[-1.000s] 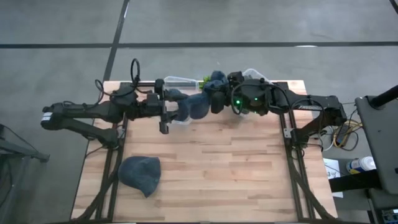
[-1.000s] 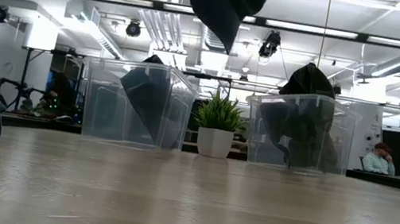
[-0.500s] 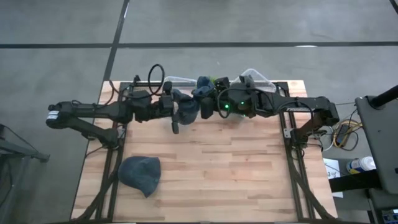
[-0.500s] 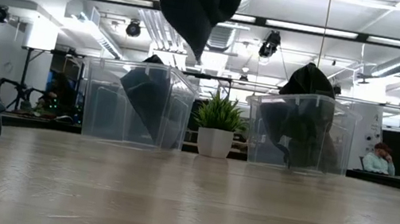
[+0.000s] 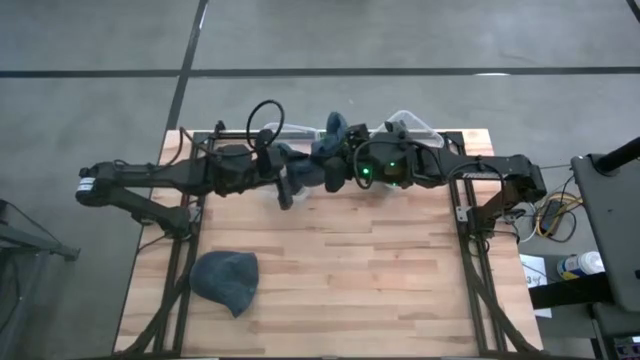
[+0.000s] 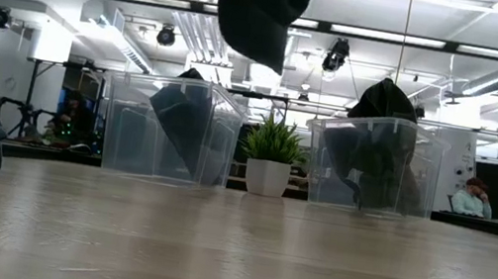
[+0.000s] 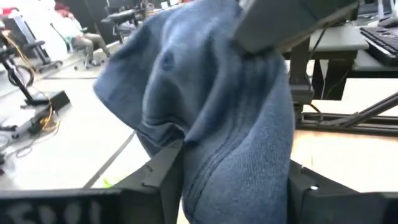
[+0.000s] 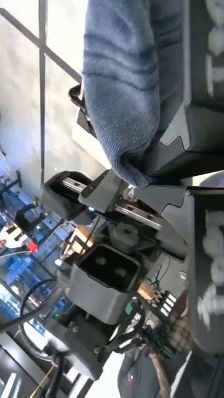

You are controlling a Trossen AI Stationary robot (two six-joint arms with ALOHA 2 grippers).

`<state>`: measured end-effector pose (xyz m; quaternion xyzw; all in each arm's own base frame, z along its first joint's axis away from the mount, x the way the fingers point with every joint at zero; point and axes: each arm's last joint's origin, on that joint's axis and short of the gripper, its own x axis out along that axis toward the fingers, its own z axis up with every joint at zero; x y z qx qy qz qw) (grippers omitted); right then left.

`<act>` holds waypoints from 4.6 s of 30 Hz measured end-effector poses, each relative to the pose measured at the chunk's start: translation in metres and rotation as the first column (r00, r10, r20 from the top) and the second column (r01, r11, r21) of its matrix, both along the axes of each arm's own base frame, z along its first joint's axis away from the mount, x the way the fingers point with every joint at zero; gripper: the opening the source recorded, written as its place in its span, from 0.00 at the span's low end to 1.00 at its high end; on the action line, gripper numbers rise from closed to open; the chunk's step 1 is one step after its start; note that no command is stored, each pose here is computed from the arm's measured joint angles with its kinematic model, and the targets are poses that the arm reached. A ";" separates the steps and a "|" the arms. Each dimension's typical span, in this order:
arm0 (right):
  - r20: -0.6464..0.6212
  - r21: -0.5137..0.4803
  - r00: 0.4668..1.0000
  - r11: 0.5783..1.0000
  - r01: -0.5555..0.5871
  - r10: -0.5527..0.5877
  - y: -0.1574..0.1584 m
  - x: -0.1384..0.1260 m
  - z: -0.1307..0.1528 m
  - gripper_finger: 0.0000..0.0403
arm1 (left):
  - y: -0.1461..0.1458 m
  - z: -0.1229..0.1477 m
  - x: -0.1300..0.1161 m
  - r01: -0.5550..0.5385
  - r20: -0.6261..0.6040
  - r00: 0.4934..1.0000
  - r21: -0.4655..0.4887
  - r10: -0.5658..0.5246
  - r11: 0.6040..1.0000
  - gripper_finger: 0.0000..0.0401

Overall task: Pick & Place hat
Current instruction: Put the right blue cap in the left transparent bin

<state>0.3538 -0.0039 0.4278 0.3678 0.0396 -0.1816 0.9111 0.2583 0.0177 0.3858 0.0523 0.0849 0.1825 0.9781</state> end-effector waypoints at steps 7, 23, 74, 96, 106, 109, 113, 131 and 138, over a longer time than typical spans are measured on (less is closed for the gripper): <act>0.001 0.003 1.000 1.000 -0.027 0.027 0.001 0.000 0.000 0.02 | 0.000 0.015 -0.002 -0.012 0.069 0.997 -0.082 0.018 0.997 0.12; 0.094 -0.036 0.987 0.991 -0.126 0.129 0.004 -0.015 0.022 0.16 | 0.005 0.062 -0.028 -0.227 0.250 0.929 -0.201 0.274 0.953 0.01; 0.136 -0.162 0.974 0.974 -0.160 0.183 0.001 -0.076 0.062 0.37 | 0.011 0.052 -0.026 -0.556 0.167 0.811 -0.079 0.561 0.828 0.00; 0.153 -0.163 0.970 0.973 -0.163 0.188 0.002 -0.076 0.063 0.36 | 0.032 -0.022 0.017 -0.679 -0.177 0.707 0.105 0.685 0.727 0.00; 0.146 -0.165 0.971 0.973 -0.164 0.189 0.002 -0.076 0.063 0.34 | 0.028 -0.063 0.018 -0.667 -0.241 0.710 0.073 0.662 0.741 0.00; 0.141 -0.164 0.972 0.972 -0.166 0.189 0.002 -0.076 0.062 0.34 | 0.028 -0.072 0.018 -0.668 -0.251 0.703 0.090 0.666 0.739 0.00; 0.138 -0.164 0.972 0.972 -0.166 0.189 0.002 -0.076 0.062 0.35 | 0.028 -0.084 0.019 -0.671 -0.234 0.706 0.083 0.669 0.737 0.00; 0.123 -0.162 0.975 0.973 -0.167 0.188 0.002 -0.076 0.061 0.35 | 0.010 -0.076 0.007 -0.621 -0.243 0.683 0.303 0.689 0.723 0.00; 0.121 -0.168 0.975 0.972 -0.166 0.187 0.002 -0.076 0.061 0.35 | 0.011 -0.046 -0.003 -0.651 -0.164 0.696 0.267 0.699 0.710 0.00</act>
